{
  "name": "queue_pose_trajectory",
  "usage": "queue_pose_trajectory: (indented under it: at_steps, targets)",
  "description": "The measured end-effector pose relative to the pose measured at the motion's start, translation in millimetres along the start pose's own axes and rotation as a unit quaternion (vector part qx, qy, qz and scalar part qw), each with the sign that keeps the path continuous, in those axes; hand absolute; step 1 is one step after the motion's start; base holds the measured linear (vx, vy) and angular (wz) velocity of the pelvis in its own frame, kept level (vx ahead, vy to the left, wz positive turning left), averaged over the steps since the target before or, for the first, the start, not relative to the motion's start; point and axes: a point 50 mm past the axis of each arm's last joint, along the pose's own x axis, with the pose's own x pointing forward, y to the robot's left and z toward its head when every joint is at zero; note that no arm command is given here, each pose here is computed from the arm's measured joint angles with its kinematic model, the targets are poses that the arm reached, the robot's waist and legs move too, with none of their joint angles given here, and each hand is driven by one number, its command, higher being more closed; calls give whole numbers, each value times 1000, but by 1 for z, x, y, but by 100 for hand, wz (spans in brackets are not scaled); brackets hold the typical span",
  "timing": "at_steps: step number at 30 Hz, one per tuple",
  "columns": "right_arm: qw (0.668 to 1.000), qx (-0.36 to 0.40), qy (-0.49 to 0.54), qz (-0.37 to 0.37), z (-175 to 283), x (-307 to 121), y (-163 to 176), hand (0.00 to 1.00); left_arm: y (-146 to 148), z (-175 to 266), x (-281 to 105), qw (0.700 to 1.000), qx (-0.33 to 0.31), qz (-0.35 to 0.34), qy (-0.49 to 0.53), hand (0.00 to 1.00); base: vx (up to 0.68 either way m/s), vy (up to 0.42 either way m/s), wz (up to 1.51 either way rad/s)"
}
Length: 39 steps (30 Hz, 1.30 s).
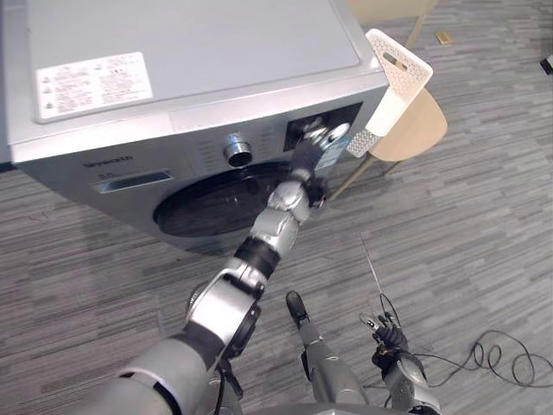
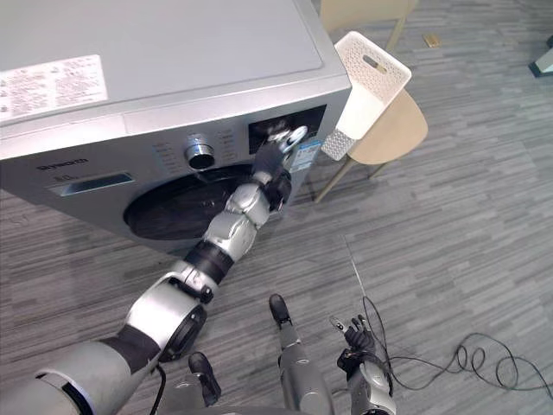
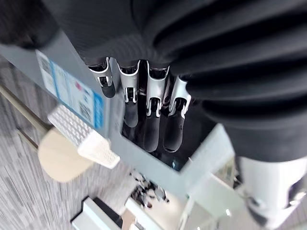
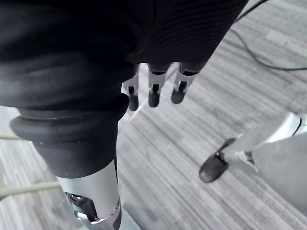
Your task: Pick up the laundry basket with both hands and put the clothes into the washing machine.
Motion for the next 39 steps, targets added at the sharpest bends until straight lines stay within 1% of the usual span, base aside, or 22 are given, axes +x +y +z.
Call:
queue_pose_trajectory:
  at_steps: [2,3,5,6,8,9,10,11,12,14,16,19,22,24,29,34,37,39]
  targets:
    - [1000,2,10,2,-6,-1,3,0,44,-46,-26,996,-17,71,55,0,-32,-11,72]
    - [1000,3,14,0,-9,-2,2,0,53,-59,-35,994,-16,86,72,0,-21,-20,94]
    - [999,6,33,-8,-18,-3,0,0,88,-115,-85,976,-21,150,156,0,-22,-32,98]
    - [999,7,37,-10,-20,-4,-1,0,96,-130,-100,969,-17,165,181,0,-18,-34,91]
    - [998,13,52,-20,-27,-5,-5,0,132,-181,-171,929,2,229,292,0,-27,-29,75]
    - [998,12,54,-22,-28,-5,-5,0,140,-190,-189,917,4,243,317,0,-38,-24,60]
    - [998,9,60,-25,-32,-6,-6,0,153,-205,-224,891,12,267,366,0,-27,-10,45]
    - [997,4,66,-25,-34,-7,-7,0,158,-211,-241,880,16,276,386,0,8,-1,84]
    - [996,0,80,-28,-42,-9,-8,0,169,-217,-273,859,20,297,416,0,16,2,99]
    - [995,-7,93,-29,-48,-11,-9,0,177,-216,-282,853,29,308,421,0,17,8,98]
    - [993,-28,110,-26,-56,-15,-12,0,184,-218,-300,840,10,332,428,0,23,21,78]
    - [989,-62,136,-9,-67,-18,-8,0,189,-218,-315,832,22,332,444,0,27,21,63]
    - [984,-76,160,-2,-74,-19,-8,0,191,-218,-318,830,42,323,453,0,26,28,74]
    - [983,-80,167,-2,-76,-20,-8,0,191,-218,-319,829,40,326,453,0,30,24,81]
    - [979,-93,182,-8,-80,-21,-14,0,197,-215,-324,823,6,361,438,0,26,7,68]
    - [977,-109,184,-2,-76,-17,-12,0,199,-214,-324,823,4,368,433,0,-54,-19,12]
    - [972,-142,186,18,-77,-17,-7,0,203,-212,-332,810,-32,415,413,0,-102,-45,-18]
    - [974,-144,176,16,-70,-12,-6,0,206,-208,-326,813,-58,436,382,0,-109,-6,-9]
